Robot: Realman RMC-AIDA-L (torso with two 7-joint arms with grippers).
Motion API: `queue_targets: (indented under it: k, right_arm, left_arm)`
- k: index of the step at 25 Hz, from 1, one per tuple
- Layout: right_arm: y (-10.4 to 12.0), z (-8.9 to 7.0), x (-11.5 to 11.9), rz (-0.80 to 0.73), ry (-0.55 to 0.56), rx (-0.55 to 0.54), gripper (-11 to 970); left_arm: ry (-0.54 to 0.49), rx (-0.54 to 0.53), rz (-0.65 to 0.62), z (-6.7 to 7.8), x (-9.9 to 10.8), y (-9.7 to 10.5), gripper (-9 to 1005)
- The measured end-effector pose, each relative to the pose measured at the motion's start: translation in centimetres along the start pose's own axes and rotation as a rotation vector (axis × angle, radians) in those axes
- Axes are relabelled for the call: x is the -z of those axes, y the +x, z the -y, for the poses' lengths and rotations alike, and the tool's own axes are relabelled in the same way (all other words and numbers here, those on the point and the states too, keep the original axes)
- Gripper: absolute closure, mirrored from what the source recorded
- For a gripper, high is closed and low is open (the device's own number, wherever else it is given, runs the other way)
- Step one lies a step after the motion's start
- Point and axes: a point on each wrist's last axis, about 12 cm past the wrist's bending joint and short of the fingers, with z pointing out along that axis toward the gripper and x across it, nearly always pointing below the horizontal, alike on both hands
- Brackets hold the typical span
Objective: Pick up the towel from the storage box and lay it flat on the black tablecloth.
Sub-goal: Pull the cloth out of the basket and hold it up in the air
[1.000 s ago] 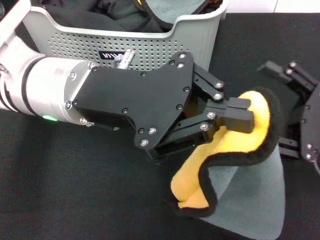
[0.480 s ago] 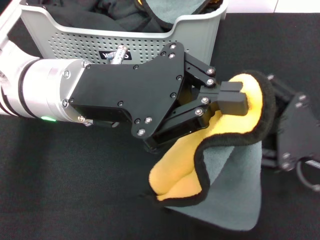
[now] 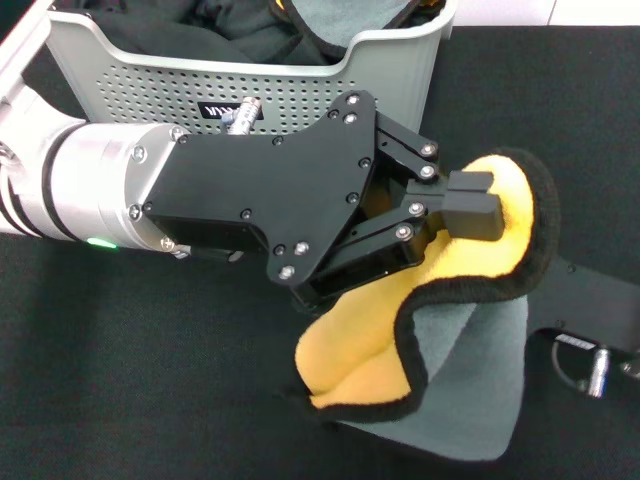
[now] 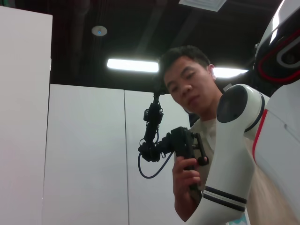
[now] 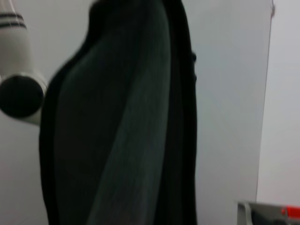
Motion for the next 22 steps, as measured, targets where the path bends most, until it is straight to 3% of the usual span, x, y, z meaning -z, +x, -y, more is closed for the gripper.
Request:
queue_targets:
  k: [15, 22]
  right_arm:
    - [1.1, -0.6, 0.5, -0.079, 0.019, -0.023, 91]
    - [1.3, -0.6, 0.6, -0.087, 0.026, -0.028, 232]
  left_arm:
    - [-0.003, 0.008, 0.004, 0.3, 0.1, 0.2, 994]
    - [-0.007, 0.008, 0.005, 0.3, 0.2, 0.2, 994]
